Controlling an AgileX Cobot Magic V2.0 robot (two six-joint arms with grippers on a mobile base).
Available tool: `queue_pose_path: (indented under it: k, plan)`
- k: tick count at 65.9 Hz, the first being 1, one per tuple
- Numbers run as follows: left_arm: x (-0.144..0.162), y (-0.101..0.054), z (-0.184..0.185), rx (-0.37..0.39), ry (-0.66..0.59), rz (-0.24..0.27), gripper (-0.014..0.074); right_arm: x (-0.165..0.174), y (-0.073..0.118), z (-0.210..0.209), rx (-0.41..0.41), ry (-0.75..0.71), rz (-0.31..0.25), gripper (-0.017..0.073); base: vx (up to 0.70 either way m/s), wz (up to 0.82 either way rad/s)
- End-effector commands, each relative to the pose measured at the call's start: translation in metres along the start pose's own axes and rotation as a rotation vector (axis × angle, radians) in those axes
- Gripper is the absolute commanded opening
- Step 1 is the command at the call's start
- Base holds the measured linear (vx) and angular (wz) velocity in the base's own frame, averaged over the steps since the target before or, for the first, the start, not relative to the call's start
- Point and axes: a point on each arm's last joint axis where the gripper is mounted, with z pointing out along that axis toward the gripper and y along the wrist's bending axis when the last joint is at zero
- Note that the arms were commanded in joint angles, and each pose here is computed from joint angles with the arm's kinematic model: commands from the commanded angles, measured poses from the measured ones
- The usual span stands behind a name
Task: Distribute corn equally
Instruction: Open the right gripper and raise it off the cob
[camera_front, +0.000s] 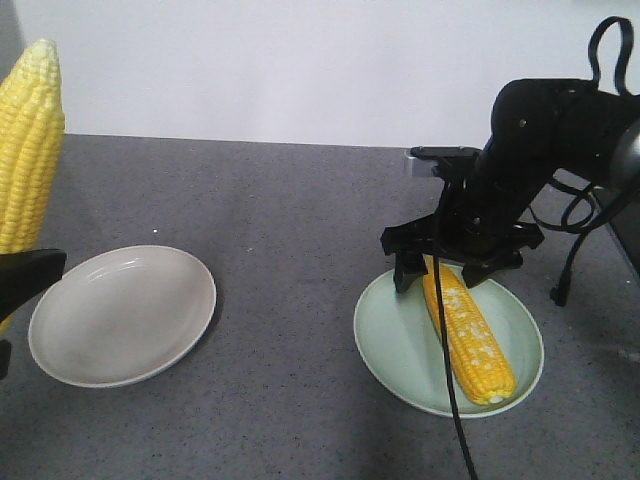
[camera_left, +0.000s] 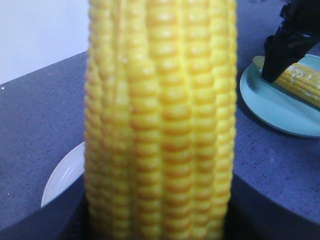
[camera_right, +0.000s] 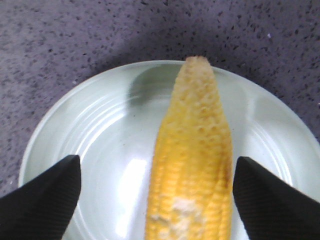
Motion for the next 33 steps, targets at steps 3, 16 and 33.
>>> queue_pose_path:
  k: [3,16,33]
  plan:
    - [-0.012,0.001,-0.006,-0.01,-0.095,-0.014,0.0299,0.008,0.016,-0.059,-0.01,-0.196,-0.116,0.0604,0.0,0.0]
    - [-0.012,0.001,-0.006,-0.009,-0.095,-0.014,0.0299,0.045,0.053,-0.098,0.022,-0.355,-0.306,0.0582,0.0,0.0]
    - [-0.012,0.001,-0.006,-0.009,-0.094,-0.014,0.0299,0.098,0.07,-0.117,-0.034,-0.483,-0.418,0.0582,0.0,0.0]
